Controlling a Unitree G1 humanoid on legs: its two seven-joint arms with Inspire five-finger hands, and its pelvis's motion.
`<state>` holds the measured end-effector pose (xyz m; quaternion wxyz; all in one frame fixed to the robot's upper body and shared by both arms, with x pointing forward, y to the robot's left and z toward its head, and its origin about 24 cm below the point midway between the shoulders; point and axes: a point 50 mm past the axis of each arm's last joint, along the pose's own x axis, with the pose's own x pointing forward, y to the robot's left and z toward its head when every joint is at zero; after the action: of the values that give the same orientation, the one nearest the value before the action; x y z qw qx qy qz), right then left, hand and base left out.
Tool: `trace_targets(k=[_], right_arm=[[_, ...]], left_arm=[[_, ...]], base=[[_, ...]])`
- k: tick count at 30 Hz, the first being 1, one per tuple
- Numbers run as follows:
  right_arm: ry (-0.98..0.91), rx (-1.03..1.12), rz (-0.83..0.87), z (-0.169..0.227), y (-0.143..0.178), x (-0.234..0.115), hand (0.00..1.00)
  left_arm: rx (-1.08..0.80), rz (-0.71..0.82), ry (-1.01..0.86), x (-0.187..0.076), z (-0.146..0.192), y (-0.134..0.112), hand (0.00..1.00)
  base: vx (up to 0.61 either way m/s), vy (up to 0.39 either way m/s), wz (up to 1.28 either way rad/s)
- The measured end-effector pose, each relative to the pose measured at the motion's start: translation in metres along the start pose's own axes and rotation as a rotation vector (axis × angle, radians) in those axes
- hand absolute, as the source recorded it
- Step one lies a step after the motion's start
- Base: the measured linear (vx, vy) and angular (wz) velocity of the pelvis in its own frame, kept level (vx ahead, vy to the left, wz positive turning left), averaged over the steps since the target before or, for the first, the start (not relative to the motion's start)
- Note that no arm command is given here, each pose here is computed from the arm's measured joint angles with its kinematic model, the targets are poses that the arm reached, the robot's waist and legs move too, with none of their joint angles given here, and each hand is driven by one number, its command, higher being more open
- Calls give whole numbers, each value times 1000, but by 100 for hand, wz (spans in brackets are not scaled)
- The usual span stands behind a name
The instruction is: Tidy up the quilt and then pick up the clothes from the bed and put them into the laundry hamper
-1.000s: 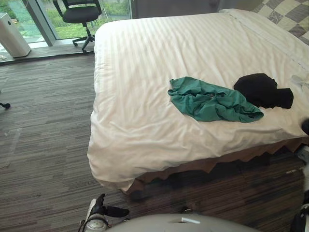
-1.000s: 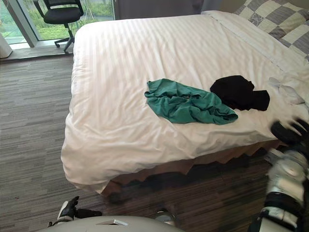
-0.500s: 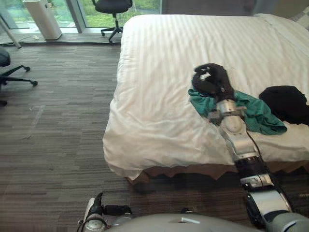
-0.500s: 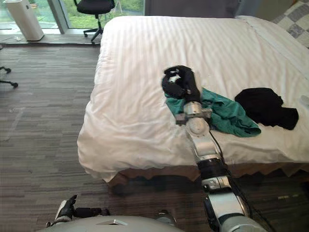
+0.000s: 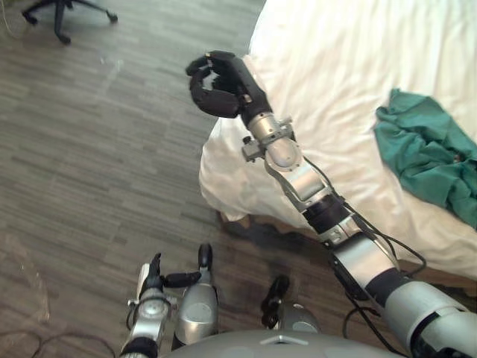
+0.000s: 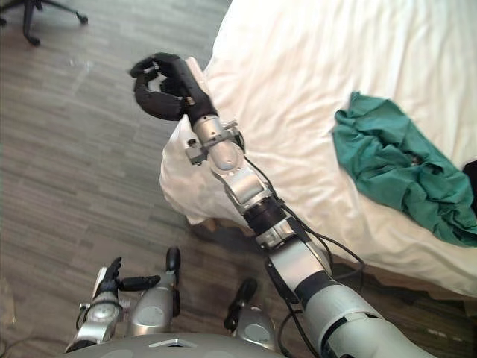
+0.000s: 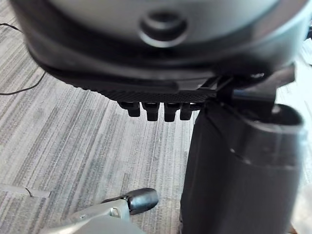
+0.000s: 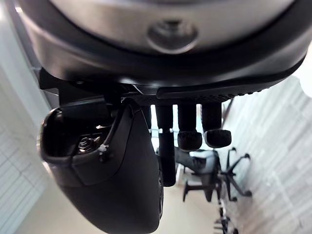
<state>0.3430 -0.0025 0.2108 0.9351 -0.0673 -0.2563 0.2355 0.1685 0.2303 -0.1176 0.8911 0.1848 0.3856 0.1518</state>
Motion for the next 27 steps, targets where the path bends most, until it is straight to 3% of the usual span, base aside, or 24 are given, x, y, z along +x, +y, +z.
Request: trace_targets(k=[4, 8, 12, 13, 15, 18, 20, 22, 27], right_arm=[[75, -13, 2, -13, 5, 11, 0], [288, -63, -23, -75, -1, -24, 0], [404, 4, 28, -99, 33, -35, 0], [513, -1, 44, -120, 38, -52, 0], [898, 3, 107, -177, 50, -125, 0], [1182, 58, 89, -209, 51, -212, 0], [1243, 85, 101, -213, 54, -240, 0], [1200, 138, 148, -208, 62, -246, 0], [823, 439, 267, -155, 102, -189, 0]], left_arm=[[-37, 42, -138, 12, 47, 10, 100], [-57, 28, -190, 14, 68, 6, 100], [-73, 10, -232, 15, 83, 1, 100], [-68, -9, -260, 14, 92, -4, 100], [-71, -55, -289, 11, 102, -17, 100], [-63, -72, -262, 13, 97, -19, 100], [-52, -79, -236, 14, 91, -19, 100], [-31, -93, -191, 17, 82, -18, 100], [17, -83, -114, 21, 61, -6, 100]], base=[[-66, 9, 9], [-9, 2, 10], [10, 17, -3], [-1, 26, 8], [2, 45, 9], [-14, 49, -2], [-52, 27, -28], [-48, 0, -48], [-24, -31, -52]])
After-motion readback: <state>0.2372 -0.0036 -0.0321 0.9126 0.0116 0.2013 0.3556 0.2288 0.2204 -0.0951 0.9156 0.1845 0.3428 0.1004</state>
